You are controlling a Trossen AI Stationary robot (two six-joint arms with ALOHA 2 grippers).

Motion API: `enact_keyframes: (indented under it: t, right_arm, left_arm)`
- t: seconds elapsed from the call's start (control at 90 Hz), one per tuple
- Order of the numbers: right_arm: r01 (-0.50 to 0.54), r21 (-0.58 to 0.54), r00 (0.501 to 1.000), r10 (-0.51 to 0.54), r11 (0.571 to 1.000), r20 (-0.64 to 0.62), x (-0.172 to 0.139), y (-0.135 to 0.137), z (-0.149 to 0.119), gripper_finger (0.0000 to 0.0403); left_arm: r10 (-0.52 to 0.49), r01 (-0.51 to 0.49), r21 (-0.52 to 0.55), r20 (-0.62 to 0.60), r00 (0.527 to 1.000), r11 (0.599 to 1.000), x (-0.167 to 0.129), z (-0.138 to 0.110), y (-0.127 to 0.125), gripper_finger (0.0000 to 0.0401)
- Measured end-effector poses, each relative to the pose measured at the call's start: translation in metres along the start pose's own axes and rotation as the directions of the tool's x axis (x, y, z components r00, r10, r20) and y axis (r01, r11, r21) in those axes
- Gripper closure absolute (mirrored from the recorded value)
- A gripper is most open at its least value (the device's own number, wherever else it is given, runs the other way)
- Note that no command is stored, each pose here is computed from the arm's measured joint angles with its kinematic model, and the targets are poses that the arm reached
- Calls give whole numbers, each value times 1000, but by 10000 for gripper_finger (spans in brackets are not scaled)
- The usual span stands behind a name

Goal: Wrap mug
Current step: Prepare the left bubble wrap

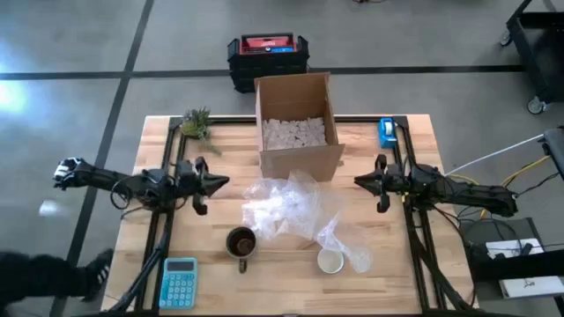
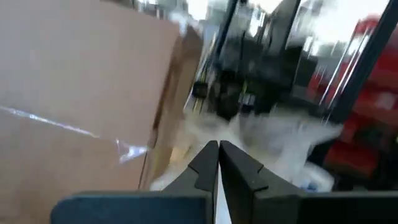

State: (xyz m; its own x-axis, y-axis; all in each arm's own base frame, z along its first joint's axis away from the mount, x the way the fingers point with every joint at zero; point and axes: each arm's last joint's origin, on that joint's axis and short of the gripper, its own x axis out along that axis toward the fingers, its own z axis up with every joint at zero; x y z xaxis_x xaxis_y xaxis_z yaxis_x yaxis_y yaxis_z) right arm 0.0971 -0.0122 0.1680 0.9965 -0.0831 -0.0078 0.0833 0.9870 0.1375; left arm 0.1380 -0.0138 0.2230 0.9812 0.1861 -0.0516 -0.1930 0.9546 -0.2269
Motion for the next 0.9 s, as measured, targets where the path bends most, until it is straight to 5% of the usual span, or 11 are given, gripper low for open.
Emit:
enact_keyframes:
  t: [0.233,0.378,0.533,0.744,0.9]
  right_arm:
    - [0,0,1000,0,1000,3,0,0,0,371]
    - [-1,0,1000,1,1000,5,0,0,0,371]
    - [-1,6,1000,1,1000,10,0,0,1,371]
    - [-2,235,1000,-2,972,14,0,0,1,371]
    - [1,256,1000,-5,967,14,0,0,1,371]
  left_arm:
    - [110,-81,207,-137,984,975,24,59,-22,401]
    - [148,-76,263,-267,952,962,39,71,-31,401]
    - [97,29,262,-456,885,965,68,63,-44,401]
    - [124,108,323,-620,775,940,117,27,-53,399]
    - [72,198,274,-734,675,941,154,-1,-55,399]
